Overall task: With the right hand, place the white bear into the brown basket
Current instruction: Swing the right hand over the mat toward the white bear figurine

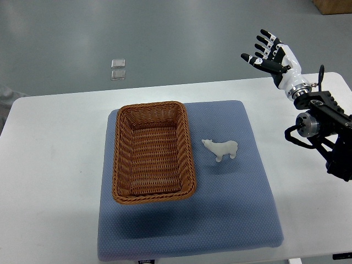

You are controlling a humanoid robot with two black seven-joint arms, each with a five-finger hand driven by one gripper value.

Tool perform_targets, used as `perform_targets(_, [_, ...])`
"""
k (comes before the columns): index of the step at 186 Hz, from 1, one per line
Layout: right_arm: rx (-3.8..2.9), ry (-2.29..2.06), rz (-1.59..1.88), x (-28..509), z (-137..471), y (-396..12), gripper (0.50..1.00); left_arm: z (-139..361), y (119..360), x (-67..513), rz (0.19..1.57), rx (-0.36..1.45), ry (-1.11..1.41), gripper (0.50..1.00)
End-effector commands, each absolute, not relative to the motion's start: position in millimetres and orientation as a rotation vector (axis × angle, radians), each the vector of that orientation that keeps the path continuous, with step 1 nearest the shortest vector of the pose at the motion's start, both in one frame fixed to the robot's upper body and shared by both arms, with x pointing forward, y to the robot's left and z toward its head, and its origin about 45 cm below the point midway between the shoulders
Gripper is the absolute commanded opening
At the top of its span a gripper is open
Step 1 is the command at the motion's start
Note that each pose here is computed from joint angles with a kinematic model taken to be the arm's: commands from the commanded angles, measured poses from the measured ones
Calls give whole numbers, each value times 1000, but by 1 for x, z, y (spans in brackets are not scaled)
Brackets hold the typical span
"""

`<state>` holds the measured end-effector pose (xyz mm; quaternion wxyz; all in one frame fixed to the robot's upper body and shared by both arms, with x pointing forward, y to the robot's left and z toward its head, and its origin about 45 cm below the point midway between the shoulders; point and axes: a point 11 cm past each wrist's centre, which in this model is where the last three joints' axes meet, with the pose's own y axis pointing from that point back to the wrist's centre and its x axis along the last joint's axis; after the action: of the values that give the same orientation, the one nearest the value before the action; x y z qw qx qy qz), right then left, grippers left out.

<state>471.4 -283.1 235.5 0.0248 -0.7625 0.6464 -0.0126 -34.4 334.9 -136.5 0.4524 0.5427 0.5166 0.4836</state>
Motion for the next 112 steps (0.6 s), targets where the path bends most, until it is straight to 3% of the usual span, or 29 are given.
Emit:
perform_targets(1, [-2534, 1929, -242, 470, 249, -274, 919, -136, 335, -34, 1195, 1341, 1275, 1000])
perform_targets(49, [-2999, 1586, -751, 454, 268, -258, 919, -136, 335, -34, 1195, 1341, 1275, 1000])
perform_targets(112, [-3453, 796, -1338, 413, 285, -242, 921, -136, 335, -33, 1198, 1338, 1274, 1000])
